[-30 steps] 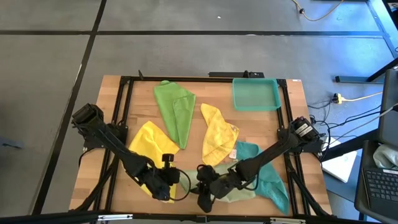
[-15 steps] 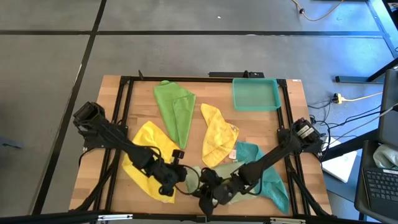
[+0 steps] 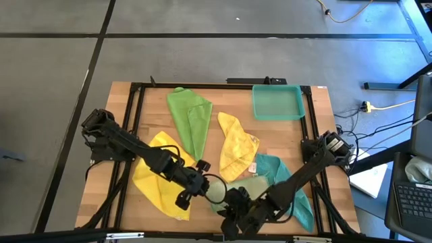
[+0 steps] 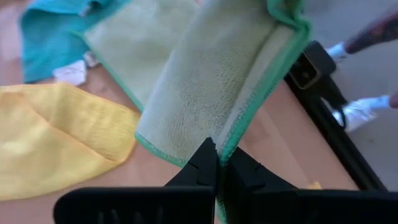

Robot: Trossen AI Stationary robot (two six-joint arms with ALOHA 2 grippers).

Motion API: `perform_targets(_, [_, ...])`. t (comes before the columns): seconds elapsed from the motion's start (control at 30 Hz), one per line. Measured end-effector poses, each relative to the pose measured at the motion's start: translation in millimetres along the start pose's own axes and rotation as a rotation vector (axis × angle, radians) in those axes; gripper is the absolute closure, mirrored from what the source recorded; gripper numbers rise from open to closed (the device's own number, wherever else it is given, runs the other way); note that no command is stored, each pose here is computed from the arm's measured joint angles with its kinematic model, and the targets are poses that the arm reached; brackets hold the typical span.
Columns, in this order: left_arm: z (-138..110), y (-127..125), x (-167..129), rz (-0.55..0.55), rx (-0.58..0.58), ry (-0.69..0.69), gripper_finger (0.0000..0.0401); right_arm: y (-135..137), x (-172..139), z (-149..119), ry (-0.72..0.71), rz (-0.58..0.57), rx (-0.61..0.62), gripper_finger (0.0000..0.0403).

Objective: Fold microfiber towels
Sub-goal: Fold the light green microfiber cloth

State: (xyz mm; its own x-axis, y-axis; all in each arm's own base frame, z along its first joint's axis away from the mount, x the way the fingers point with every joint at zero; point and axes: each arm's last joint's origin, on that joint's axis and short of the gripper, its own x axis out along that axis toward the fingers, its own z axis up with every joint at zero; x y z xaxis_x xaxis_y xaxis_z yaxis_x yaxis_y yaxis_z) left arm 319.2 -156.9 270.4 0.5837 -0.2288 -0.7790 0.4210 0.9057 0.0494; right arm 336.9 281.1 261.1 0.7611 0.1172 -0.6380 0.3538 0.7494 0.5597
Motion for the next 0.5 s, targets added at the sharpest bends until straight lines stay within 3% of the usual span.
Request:
perform_targets(0.27, [-5.4, -1.3, 0.6, -0.091, -0.002, 0.057, 0.0401, 1.7, 0.0, 2.0, -0.046, 0.005, -0.026, 0.0374])
perform_targets(0.5, [-7.7, -1.6, 0.8, -0.094, -0.002, 0.078, 0.0401, 6.5, 0.3, 4.9, -0.069, 0.051, -0.123, 0.036])
